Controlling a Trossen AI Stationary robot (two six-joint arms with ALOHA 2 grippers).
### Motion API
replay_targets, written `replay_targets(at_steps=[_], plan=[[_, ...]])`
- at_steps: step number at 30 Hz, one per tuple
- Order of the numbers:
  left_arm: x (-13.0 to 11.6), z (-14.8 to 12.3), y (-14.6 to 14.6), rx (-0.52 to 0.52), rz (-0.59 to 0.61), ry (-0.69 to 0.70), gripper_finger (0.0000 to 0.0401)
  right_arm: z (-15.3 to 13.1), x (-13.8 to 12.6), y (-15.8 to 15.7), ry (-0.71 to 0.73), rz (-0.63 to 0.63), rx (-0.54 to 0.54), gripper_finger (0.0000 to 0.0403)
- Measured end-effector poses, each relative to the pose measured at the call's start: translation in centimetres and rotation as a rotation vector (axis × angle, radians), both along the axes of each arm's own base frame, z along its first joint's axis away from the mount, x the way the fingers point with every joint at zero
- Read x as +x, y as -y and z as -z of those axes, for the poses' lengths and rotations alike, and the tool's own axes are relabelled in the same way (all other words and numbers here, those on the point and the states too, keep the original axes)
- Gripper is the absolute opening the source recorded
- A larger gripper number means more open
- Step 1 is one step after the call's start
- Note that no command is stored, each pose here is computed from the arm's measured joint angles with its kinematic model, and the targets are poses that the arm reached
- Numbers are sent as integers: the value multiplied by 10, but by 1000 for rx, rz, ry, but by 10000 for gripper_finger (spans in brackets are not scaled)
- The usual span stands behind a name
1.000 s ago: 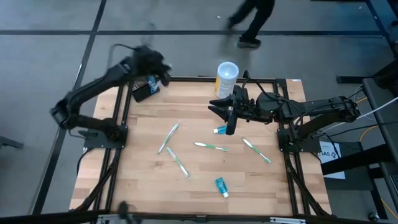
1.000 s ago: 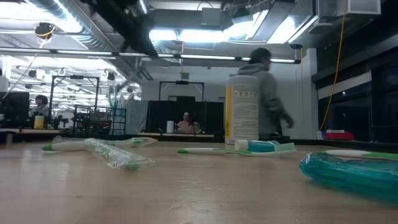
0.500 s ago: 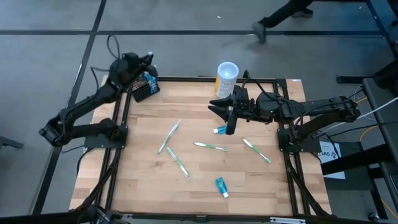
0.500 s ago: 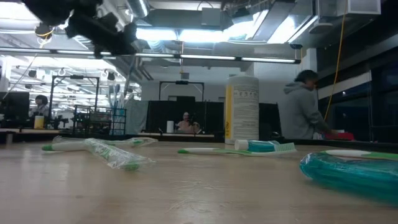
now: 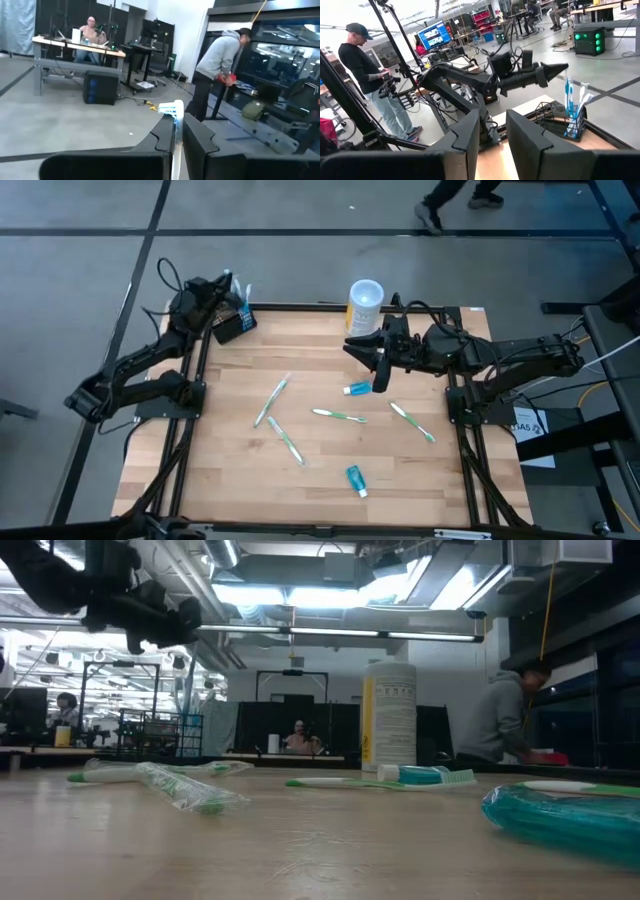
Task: Pick & Place toothbrushing station
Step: Put the blue toothbrush into the right section of the black organizer
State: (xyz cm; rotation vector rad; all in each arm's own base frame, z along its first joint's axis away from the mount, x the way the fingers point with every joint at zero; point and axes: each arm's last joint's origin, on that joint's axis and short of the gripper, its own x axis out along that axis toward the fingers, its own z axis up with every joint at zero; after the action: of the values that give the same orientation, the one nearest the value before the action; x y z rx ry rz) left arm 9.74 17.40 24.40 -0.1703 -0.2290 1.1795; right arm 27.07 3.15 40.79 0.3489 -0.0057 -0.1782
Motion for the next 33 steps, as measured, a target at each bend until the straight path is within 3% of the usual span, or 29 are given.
replay_targets(at_steps=[13, 33], plan=[[-3, 54, 0, -40, -53, 66, 14, -1, -1, 0, 9, 6, 31, 98], [10, 80, -12, -103, -35, 52, 14, -1, -1, 3, 8, 20, 47, 98]])
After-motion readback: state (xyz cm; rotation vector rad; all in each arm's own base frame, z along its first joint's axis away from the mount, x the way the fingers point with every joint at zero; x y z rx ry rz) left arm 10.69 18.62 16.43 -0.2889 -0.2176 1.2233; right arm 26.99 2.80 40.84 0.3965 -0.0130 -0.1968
